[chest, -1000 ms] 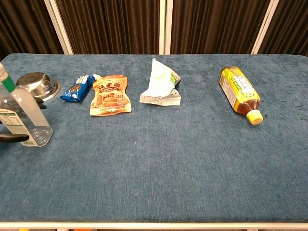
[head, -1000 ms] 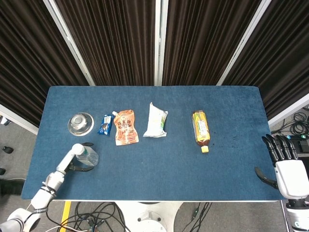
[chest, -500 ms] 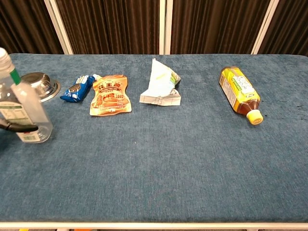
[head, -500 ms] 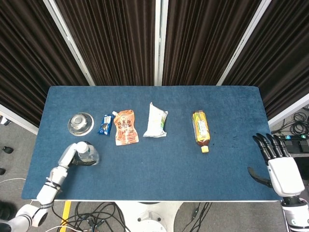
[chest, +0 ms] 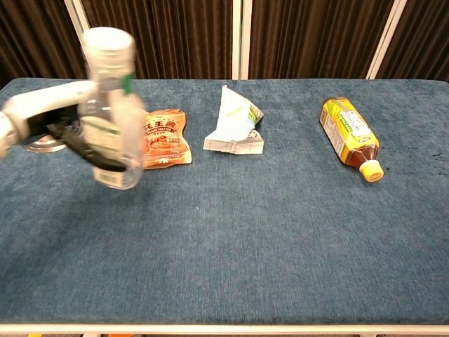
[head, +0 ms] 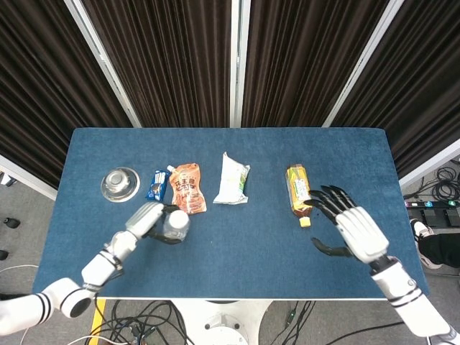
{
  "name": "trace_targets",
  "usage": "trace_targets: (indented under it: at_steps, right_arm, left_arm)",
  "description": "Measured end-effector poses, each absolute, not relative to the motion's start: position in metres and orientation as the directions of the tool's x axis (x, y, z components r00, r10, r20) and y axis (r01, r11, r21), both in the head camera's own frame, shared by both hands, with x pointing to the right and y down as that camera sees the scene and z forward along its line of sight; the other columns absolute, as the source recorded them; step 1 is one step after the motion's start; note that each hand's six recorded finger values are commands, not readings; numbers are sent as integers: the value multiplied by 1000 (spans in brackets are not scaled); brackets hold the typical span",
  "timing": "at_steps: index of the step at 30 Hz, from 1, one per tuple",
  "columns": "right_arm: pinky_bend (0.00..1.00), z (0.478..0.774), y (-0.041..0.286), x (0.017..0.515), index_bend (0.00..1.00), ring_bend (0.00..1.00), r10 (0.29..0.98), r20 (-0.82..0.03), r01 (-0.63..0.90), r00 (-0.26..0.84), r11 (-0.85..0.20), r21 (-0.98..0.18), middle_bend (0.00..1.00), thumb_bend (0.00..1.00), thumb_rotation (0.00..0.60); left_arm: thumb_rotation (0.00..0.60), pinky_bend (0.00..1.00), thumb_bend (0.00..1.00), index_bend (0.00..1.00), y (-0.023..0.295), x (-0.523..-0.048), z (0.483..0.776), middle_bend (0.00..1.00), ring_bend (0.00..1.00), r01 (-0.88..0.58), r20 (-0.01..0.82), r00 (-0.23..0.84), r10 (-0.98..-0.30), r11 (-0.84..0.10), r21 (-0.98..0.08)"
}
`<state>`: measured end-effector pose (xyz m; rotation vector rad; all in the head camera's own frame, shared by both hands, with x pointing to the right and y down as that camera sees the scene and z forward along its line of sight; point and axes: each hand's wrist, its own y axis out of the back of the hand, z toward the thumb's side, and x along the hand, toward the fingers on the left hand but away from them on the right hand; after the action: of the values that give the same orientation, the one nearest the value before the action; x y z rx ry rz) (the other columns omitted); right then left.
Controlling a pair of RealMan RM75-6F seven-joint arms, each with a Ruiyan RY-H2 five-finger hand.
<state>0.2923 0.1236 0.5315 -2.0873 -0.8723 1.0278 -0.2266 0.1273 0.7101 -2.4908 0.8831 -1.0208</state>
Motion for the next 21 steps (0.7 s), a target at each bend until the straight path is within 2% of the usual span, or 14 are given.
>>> trace_targets:
  at_steps: [9,21]
  right_arm:
    - [0,544,99,244,296,0,707,-502,189,498,-653,-733,87,197,421]
    - [0,550,94,181,297,0,632,-533,100,563,-692,-715,86,191,418]
  left_arm:
    - [600,552,42,589,115,-174,705,606,517,-277,621,561,-547,-831,-483]
    - [600,539,42,586,112,-122,692,606,517,-254,644,579,-500,-861,-441]
